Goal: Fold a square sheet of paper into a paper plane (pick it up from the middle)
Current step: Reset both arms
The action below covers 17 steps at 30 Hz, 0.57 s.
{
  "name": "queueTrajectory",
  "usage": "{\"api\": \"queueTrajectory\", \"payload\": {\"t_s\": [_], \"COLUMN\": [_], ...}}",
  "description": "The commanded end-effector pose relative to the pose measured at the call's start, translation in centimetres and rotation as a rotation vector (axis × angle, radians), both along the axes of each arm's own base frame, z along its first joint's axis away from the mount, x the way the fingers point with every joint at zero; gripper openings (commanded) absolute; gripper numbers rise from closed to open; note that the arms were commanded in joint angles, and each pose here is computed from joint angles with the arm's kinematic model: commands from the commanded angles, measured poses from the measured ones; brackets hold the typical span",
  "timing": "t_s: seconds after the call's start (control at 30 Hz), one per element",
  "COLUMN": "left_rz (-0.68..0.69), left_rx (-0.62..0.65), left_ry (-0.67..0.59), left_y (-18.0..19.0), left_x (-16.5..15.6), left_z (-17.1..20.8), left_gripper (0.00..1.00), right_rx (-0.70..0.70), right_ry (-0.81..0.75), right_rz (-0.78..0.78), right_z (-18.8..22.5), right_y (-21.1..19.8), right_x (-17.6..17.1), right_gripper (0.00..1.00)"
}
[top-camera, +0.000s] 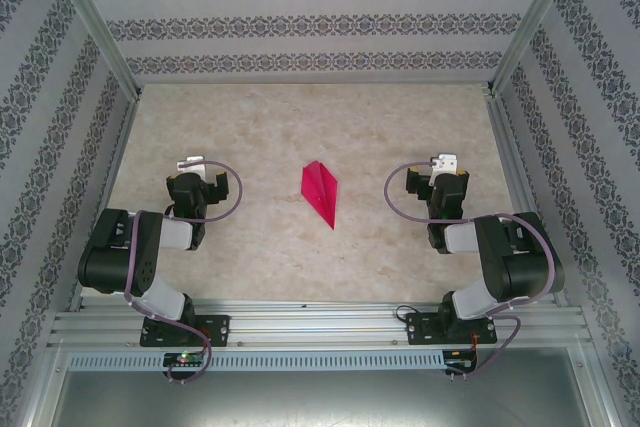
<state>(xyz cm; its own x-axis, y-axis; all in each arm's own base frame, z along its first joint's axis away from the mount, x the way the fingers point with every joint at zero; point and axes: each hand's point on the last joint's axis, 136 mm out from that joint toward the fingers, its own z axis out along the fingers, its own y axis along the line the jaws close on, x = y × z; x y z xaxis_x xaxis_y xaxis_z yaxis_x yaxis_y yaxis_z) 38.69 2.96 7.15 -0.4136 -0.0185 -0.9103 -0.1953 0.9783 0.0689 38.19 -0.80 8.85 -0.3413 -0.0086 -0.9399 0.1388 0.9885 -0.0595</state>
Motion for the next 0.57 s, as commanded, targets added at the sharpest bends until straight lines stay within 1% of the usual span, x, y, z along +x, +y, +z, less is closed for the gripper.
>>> {"api": "queueTrajectory", "payload": {"t_s": [0.0,0.53], "left_rz": [-0.007,-0.006], "left_rx": [-0.013,-0.013], "left_ry": [-0.053,-0.052], "left_y": [-0.22,-0.21], "left_x": [0.67,0.67], "left_z": [1.45,1.40], "left_gripper": [1.00,1.00], "right_rx": [0.012,0.012], "right_ry": [-0.040,-0.038], "right_rz": [-0.011,-0.008], "right_z": [1.19,1.13], "right_y": [-0.30,-0.23], "right_x": [0.38,0.35], "right_gripper": [0.98,0.98]}}
